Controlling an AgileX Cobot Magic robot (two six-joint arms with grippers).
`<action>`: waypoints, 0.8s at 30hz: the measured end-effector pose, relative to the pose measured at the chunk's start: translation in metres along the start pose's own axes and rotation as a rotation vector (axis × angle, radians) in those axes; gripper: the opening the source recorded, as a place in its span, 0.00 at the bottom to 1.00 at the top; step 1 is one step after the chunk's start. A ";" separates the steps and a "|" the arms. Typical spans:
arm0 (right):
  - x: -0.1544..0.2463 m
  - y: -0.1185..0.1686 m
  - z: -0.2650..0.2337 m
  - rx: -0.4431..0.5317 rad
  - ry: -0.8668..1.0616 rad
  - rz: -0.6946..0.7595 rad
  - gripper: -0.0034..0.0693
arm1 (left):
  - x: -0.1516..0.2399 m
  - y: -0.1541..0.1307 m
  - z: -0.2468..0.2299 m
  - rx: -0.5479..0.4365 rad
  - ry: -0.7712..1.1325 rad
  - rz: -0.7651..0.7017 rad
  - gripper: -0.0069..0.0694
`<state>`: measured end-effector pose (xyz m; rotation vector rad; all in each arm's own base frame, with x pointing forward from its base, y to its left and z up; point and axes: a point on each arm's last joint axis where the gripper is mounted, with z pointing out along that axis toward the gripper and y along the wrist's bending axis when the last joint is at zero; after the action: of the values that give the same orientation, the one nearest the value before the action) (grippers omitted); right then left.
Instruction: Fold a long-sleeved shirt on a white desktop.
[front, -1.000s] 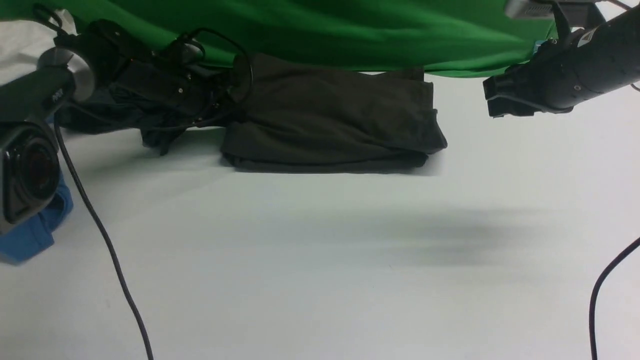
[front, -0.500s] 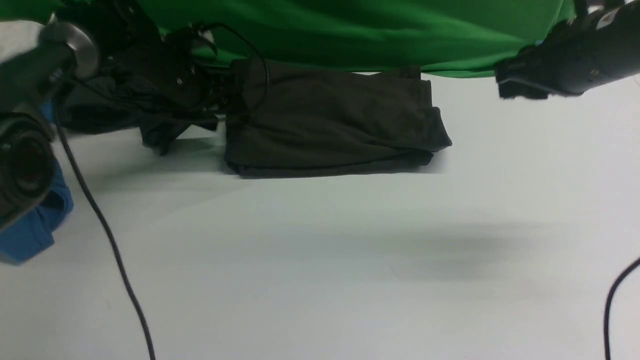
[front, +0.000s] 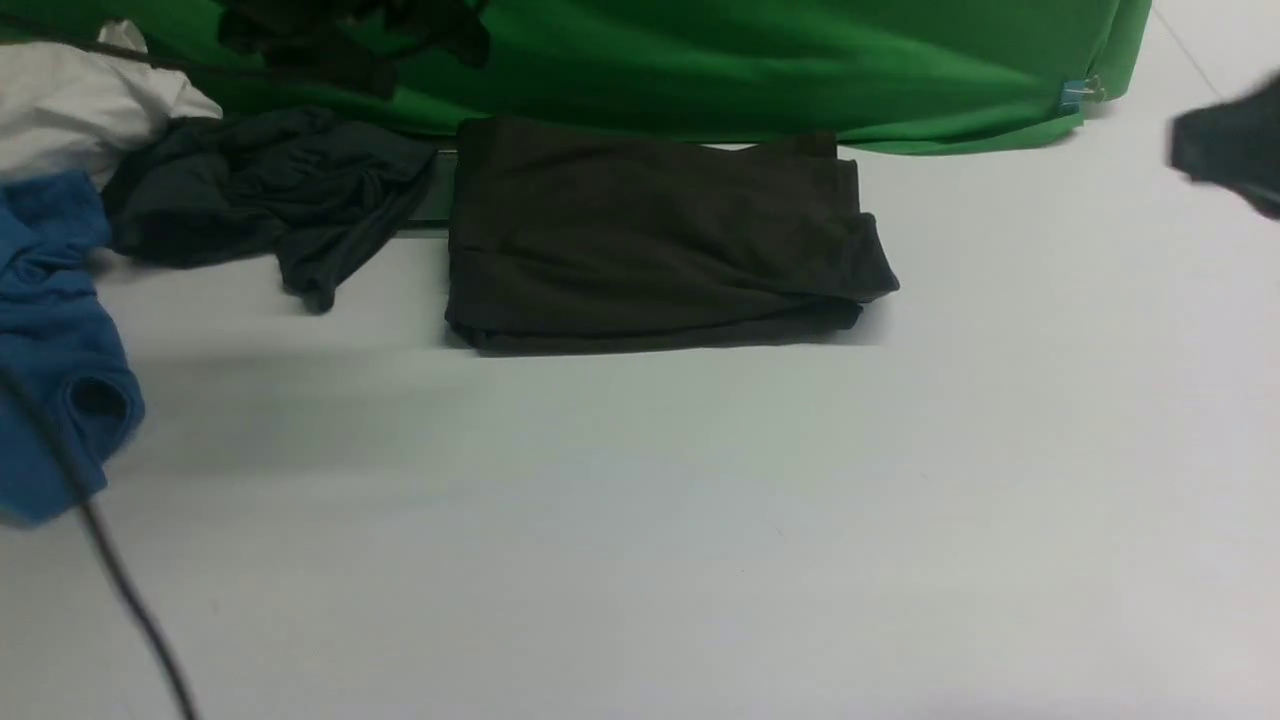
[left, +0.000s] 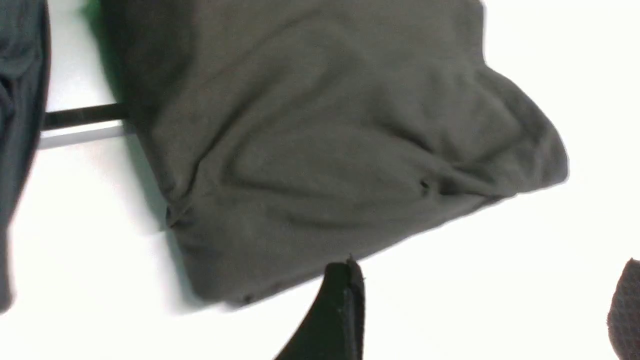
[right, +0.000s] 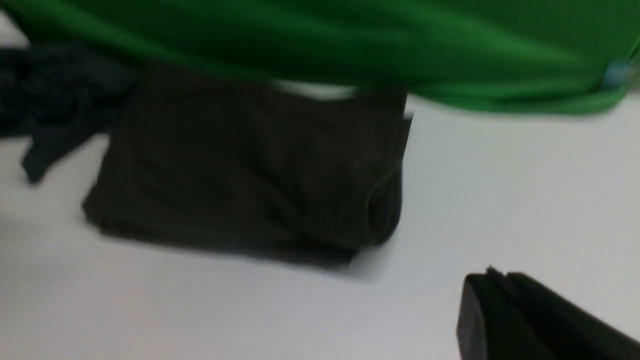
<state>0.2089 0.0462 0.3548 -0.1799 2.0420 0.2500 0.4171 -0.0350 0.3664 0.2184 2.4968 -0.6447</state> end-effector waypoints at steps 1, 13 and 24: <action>0.010 -0.001 -0.015 0.012 -0.079 -0.017 0.07 | 0.008 -0.012 -0.022 -0.018 -0.020 0.032 0.99; 0.095 -0.010 -0.091 0.087 -0.715 0.022 0.11 | 0.166 -0.076 -0.125 -0.052 -0.085 0.091 0.70; 0.105 -0.011 -0.096 0.084 -0.757 0.034 0.20 | 0.337 -0.090 -0.144 -0.125 -0.267 0.205 0.11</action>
<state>0.0808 0.0091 0.3040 0.0084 1.3001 0.2107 0.0417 -0.0361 0.3243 0.3149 2.2132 -0.4031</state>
